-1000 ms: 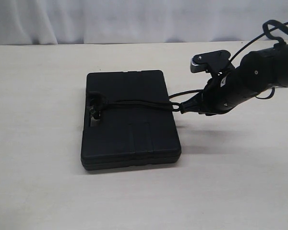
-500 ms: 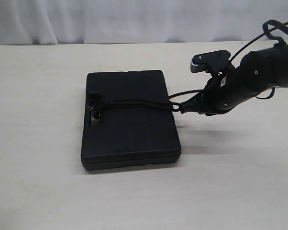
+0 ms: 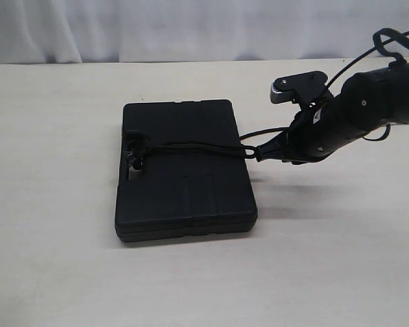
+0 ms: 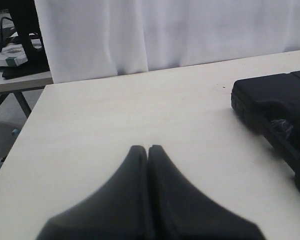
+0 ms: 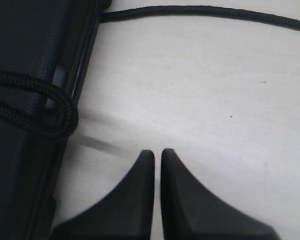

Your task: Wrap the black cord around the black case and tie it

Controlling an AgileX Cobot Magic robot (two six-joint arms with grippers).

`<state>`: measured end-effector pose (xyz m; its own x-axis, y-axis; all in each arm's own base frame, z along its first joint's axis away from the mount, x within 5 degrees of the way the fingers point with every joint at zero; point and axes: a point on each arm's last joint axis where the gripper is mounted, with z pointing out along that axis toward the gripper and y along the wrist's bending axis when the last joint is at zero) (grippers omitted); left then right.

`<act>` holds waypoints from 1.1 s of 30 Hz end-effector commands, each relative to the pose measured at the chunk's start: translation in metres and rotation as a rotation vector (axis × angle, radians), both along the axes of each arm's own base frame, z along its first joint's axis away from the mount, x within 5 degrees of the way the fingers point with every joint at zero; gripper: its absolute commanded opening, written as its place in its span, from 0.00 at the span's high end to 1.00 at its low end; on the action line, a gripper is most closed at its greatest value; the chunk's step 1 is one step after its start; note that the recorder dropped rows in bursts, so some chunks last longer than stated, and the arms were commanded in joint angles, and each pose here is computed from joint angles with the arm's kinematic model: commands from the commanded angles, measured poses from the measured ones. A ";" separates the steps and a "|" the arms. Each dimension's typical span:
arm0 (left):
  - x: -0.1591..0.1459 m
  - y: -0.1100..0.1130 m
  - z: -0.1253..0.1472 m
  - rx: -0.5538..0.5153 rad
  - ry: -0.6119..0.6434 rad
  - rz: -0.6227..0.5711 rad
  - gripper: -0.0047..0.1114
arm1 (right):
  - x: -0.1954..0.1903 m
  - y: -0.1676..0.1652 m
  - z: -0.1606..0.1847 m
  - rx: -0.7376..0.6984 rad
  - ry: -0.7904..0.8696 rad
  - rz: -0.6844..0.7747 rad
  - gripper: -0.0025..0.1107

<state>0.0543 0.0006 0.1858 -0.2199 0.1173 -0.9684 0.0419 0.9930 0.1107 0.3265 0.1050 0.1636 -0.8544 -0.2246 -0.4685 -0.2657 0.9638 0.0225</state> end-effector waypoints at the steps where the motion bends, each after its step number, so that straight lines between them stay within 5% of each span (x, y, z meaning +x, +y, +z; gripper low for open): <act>1: 0.000 0.000 -0.001 0.000 -0.002 0.003 0.96 | 0.000 -0.002 0.002 0.002 -0.009 -0.005 0.94; 33: 0.000 0.000 -0.001 0.008 -0.002 0.004 0.96 | 0.015 -0.001 0.018 -0.016 -0.041 0.012 0.94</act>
